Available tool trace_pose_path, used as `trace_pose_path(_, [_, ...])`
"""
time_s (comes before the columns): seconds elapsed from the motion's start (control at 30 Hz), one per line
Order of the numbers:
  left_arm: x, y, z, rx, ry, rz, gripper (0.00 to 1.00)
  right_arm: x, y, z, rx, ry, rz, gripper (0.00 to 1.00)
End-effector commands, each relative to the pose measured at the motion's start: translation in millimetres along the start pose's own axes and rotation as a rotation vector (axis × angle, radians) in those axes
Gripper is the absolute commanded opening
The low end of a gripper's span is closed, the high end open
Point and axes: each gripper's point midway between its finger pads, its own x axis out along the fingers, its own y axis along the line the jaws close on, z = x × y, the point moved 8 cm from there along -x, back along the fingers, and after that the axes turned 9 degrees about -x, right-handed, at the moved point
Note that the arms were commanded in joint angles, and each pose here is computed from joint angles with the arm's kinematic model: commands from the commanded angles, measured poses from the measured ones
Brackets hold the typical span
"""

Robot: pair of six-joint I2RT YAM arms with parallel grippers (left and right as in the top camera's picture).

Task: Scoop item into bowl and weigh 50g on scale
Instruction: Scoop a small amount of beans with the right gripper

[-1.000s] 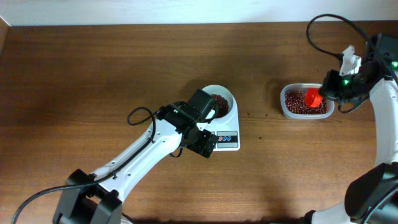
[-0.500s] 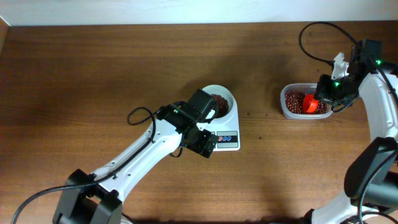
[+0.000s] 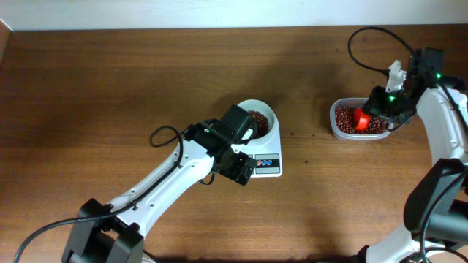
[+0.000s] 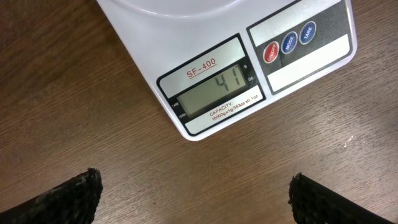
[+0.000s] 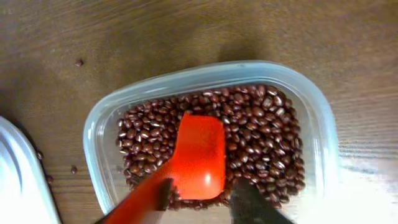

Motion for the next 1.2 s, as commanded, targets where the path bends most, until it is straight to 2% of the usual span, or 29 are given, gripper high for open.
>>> trace_pose_path(0.0, [4,2,-2,0.01,0.014,-0.003,0.99,10,11,-1,-0.025,0.02,0.005,0.5])
trace_pose_path(0.23, [4,2,-2,0.01,0.014,-0.003,0.99,11,14,-1,-0.035,0.019,0.006,0.64])
trace_pose_path(0.33, [4,2,-2,0.01,0.014,-0.003,0.99,12,17,2,-0.046,0.003,0.006,0.64])
trace_pose_path(0.5, [4,2,-2,0.011,0.014,-0.003,0.99,21,15,-1,-0.038,0.037,0.011,0.38])
trace_pose_path(0.63, [4,2,-2,0.01,0.014,-0.003,0.99,26,14,-2,-0.036,0.05,0.015,0.09])
trace_pose_path(0.73, [4,2,-2,0.01,0.014,-0.003,0.99,26,15,-4,-0.033,0.062,0.016,0.04])
trace_pose_path(0.93, [4,2,-2,0.011,0.014,-0.003,0.99,35,21,-12,-0.038,0.103,0.029,0.04])
trace_pose_path(1.17, [4,2,-2,0.011,0.014,-0.003,0.99,36,18,-9,0.005,0.043,0.19,0.04])
